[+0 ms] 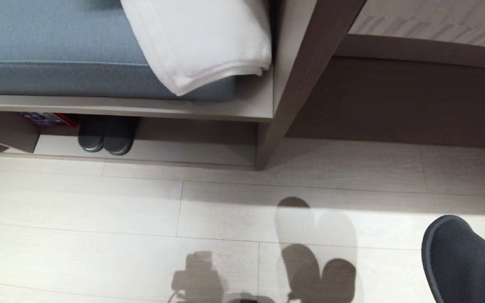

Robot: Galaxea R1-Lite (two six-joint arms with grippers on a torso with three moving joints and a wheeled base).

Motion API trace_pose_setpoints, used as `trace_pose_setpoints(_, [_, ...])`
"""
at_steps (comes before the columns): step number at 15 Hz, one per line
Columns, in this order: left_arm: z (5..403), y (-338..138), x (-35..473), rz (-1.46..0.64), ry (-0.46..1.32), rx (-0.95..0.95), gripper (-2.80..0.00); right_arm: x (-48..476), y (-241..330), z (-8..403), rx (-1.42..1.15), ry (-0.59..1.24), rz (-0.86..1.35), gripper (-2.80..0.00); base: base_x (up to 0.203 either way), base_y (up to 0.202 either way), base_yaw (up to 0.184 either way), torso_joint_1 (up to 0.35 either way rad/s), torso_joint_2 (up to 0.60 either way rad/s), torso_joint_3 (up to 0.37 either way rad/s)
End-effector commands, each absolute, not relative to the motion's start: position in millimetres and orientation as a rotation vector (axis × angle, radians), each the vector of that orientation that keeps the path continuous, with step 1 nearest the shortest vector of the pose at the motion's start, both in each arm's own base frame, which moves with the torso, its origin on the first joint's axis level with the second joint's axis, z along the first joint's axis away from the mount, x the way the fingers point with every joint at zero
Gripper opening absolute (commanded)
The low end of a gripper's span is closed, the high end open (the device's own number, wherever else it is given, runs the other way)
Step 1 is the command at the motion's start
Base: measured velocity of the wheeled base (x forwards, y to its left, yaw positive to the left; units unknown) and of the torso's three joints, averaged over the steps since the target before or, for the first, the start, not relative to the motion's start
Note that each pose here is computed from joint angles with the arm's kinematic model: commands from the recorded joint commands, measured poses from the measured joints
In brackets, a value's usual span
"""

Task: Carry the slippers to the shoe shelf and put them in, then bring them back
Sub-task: Place the slippers on the floor

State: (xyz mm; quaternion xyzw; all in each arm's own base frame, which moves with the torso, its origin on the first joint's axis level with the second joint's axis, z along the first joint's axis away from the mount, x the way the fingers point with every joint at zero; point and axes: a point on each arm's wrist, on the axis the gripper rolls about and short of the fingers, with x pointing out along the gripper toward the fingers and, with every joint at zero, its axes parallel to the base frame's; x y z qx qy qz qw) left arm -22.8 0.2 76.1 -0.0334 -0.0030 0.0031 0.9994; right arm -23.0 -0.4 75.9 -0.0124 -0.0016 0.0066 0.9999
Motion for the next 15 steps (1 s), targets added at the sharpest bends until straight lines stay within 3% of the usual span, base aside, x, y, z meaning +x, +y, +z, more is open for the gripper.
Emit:
trace_pose_setpoints(1, [76.1, 0.2, -22.8, 0.006, -0.006, -0.068, -2.80, -22.9, -0.5, 76.1, -0.026, -0.003, 0.013, -2.80, 0.000, 0.000, 0.000, 0.005, 0.01, -0.199])
trace_pose_setpoints(15, [76.1, 0.2, -22.8, 0.007, -0.006, -0.068, -2.80, -22.8, -0.5, 76.3, -0.031, -0.003, 0.012, -2.80, 0.000, 0.000, 0.000, 0.002, 0.00, -0.198])
